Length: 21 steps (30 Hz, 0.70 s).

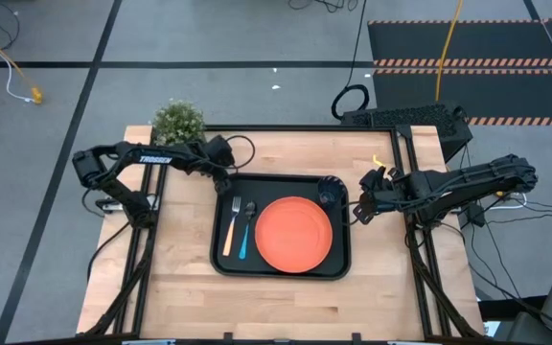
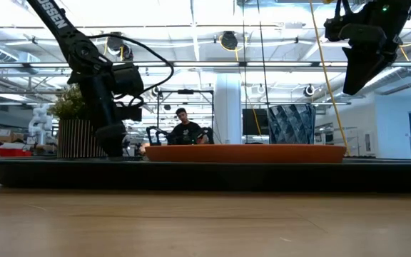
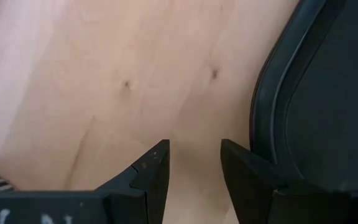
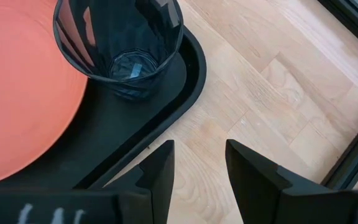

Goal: Pick and place plate/cup/fork/spoon on tray
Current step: Adjust the black tray on the table

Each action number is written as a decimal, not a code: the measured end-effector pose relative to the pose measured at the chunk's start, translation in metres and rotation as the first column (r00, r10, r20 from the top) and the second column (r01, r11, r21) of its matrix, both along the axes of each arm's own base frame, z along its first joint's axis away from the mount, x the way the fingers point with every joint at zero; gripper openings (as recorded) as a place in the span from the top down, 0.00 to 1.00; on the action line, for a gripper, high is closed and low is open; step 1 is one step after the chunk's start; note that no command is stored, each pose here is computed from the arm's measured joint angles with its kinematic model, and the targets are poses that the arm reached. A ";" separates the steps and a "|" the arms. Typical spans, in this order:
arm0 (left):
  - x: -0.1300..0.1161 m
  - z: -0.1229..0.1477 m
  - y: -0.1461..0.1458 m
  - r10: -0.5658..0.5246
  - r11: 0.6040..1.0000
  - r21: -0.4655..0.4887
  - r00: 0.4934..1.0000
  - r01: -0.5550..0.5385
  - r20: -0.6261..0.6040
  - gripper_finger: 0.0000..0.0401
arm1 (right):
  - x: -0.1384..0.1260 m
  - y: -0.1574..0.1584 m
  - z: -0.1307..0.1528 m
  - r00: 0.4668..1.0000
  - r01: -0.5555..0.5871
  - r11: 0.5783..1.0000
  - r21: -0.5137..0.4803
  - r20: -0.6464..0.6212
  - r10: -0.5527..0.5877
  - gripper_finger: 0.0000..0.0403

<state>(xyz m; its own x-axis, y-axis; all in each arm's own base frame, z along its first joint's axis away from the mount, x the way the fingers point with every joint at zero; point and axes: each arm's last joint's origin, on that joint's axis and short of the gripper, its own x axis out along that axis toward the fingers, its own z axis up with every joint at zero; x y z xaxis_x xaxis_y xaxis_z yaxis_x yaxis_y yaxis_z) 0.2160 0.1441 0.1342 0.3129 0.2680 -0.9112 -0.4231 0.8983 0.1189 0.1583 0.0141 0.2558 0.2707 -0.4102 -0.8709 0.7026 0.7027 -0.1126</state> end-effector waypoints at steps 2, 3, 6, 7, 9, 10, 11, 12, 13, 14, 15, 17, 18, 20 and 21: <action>-0.001 -0.001 -0.001 0.002 1.000 -0.010 1.000 -0.002 -0.009 0.63 | 0.000 0.000 0.000 1.000 0.000 1.000 0.000 -0.001 0.000 0.67; -0.001 -0.001 -0.001 0.001 1.000 -0.012 1.000 -0.001 -0.012 0.63 | 0.000 0.000 0.000 1.000 0.000 1.000 0.000 -0.001 0.000 0.67; -0.001 -0.001 -0.003 0.003 1.000 -0.019 1.000 -0.003 -0.018 0.63 | 0.000 0.000 0.000 1.000 -0.001 1.000 0.000 -0.001 0.001 0.67; -0.001 -0.001 -0.004 0.004 1.000 -0.020 1.000 -0.005 -0.021 0.63 | 0.000 0.000 0.000 1.000 -0.001 1.000 0.000 -0.001 0.001 0.67; -0.001 -0.001 -0.005 0.007 1.000 -0.024 1.000 -0.007 -0.023 0.63 | 0.000 0.000 0.000 1.000 -0.001 1.000 0.000 -0.001 0.001 0.67; 0.000 -0.001 -0.005 0.005 1.000 -0.025 1.000 -0.006 -0.025 0.63 | 0.000 0.000 0.000 1.000 -0.001 1.000 0.000 -0.001 0.001 0.67; 0.000 -0.001 -0.006 0.002 1.000 -0.026 1.000 -0.003 -0.027 0.63 | 0.000 0.000 0.000 1.000 -0.001 1.000 0.000 -0.001 0.001 0.67; 0.000 -0.001 -0.007 0.000 1.000 -0.026 1.000 -0.001 -0.029 0.63 | 0.000 0.000 0.000 1.000 -0.001 1.000 0.000 -0.001 0.001 0.67; 0.001 -0.001 -0.008 -0.003 1.000 -0.025 1.000 0.002 -0.030 0.63 | 0.000 0.000 0.000 1.000 -0.001 1.000 0.000 -0.001 0.001 0.67; 0.001 -0.001 -0.008 -0.001 1.000 -0.027 1.000 0.000 -0.030 0.63 | 0.000 0.000 0.000 1.000 -0.001 1.000 0.000 -0.001 0.001 0.67; 0.001 -0.001 -0.009 -0.001 1.000 -0.028 1.000 0.000 -0.030 0.63 | 0.000 0.000 0.000 1.000 -0.001 1.000 0.000 -0.001 0.001 0.67; 0.002 -0.001 -0.010 -0.002 1.000 -0.030 1.000 0.001 -0.031 0.63 | 0.000 0.000 0.000 1.000 -0.001 1.000 0.000 -0.001 0.001 0.67; 0.002 -0.001 -0.011 0.000 0.999 -0.032 1.000 -0.001 -0.031 0.63 | 0.000 0.000 0.000 1.000 -0.001 1.000 0.000 -0.001 0.001 0.67; 0.002 -0.001 -0.012 -0.002 0.999 -0.034 1.000 0.001 -0.031 0.63 | 0.000 0.000 0.000 1.000 0.000 1.000 0.000 -0.001 0.000 0.67; 0.003 -0.001 -0.012 0.000 0.999 -0.036 1.000 -0.001 -0.030 0.63 | 0.000 0.000 0.000 1.000 0.001 1.000 0.000 -0.001 -0.001 0.67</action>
